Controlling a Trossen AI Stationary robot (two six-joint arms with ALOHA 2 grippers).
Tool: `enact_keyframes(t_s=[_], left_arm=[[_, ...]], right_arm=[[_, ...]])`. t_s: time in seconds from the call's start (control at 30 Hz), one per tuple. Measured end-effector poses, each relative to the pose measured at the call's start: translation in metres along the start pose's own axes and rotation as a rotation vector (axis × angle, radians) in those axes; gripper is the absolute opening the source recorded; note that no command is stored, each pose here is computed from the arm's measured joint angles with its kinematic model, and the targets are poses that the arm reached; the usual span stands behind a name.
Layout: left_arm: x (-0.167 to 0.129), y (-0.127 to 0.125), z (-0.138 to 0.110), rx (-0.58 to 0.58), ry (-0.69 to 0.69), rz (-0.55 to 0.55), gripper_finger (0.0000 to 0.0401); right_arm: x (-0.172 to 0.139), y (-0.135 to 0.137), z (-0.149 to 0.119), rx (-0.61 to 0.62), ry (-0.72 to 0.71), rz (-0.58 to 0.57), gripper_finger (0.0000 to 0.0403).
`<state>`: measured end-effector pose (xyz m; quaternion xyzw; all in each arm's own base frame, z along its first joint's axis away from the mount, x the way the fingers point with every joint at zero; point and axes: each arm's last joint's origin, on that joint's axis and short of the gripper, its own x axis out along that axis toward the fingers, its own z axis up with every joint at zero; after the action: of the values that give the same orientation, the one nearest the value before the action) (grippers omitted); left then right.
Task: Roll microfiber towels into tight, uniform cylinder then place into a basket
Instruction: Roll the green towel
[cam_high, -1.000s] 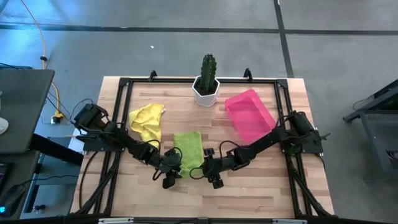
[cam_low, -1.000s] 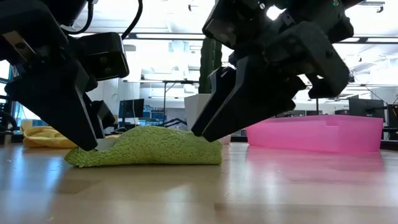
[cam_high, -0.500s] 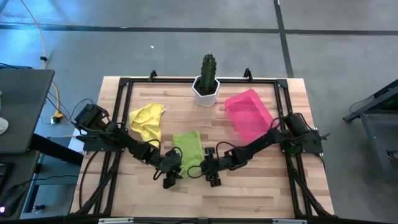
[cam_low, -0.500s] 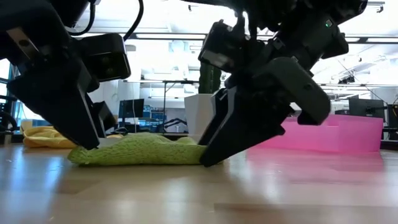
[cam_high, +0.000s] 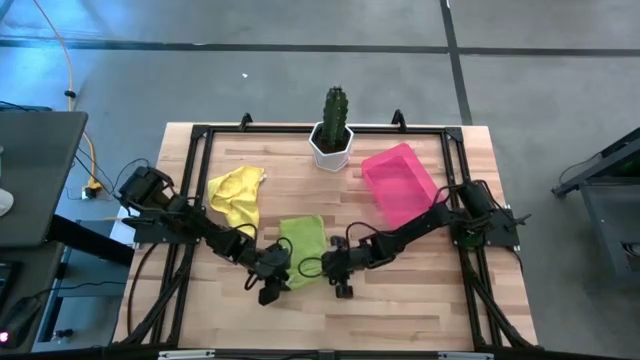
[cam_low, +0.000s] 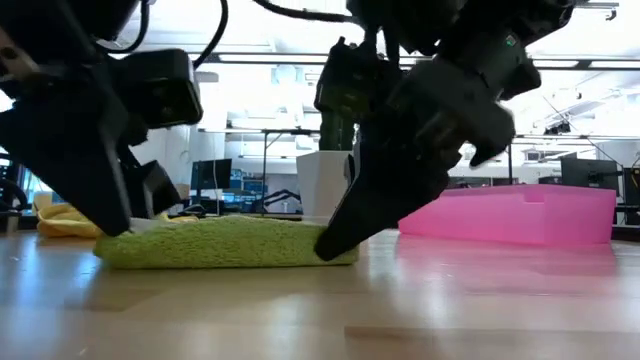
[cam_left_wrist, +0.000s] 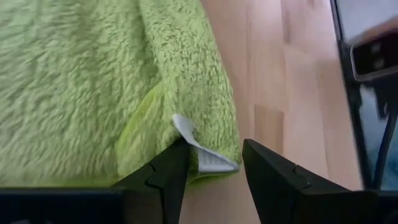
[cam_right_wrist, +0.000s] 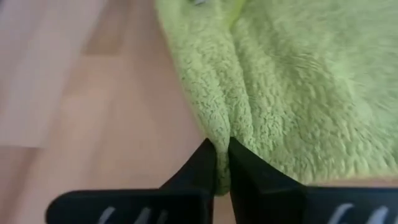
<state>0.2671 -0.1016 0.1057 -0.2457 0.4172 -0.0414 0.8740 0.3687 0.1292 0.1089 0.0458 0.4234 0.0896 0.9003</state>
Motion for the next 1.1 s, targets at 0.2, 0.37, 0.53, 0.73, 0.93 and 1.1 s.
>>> enact_keyframes(t_s=[0.2, 0.37, 0.53, 0.73, 0.93, 1.1], left_arm=[[-0.017, -0.004, 0.004, 0.101, -0.01, 0.029, 0.0147], [-0.025, -0.012, 0.0, 0.222, -0.031, 0.072, 0.0147], [-0.027, -0.026, -0.009, 0.429, -0.095, 0.148, 0.0147], [-0.029, -0.035, -0.017, 0.601, -0.171, 0.286, 0.0147], [-0.026, -0.038, -0.021, 0.677, -0.162, 0.292, 0.0147], [-0.012, -0.037, -0.026, 0.779, -0.16, 0.293, 0.0147]], right_arm=[[0.0, -0.012, 0.003, 0.146, 0.045, 0.166, 0.0004], [0.0, -0.028, 0.006, 0.307, 0.088, 0.259, 0.0004], [-0.001, -0.04, 0.008, 0.463, 0.115, 0.295, 0.0004], [-0.002, -0.05, 0.01, 0.612, 0.138, 0.313, 0.0003], [-0.003, -0.059, 0.012, 0.721, 0.156, 0.335, 0.0003], [-0.003, -0.061, 0.012, 0.723, 0.15, 0.341, 0.0003]])
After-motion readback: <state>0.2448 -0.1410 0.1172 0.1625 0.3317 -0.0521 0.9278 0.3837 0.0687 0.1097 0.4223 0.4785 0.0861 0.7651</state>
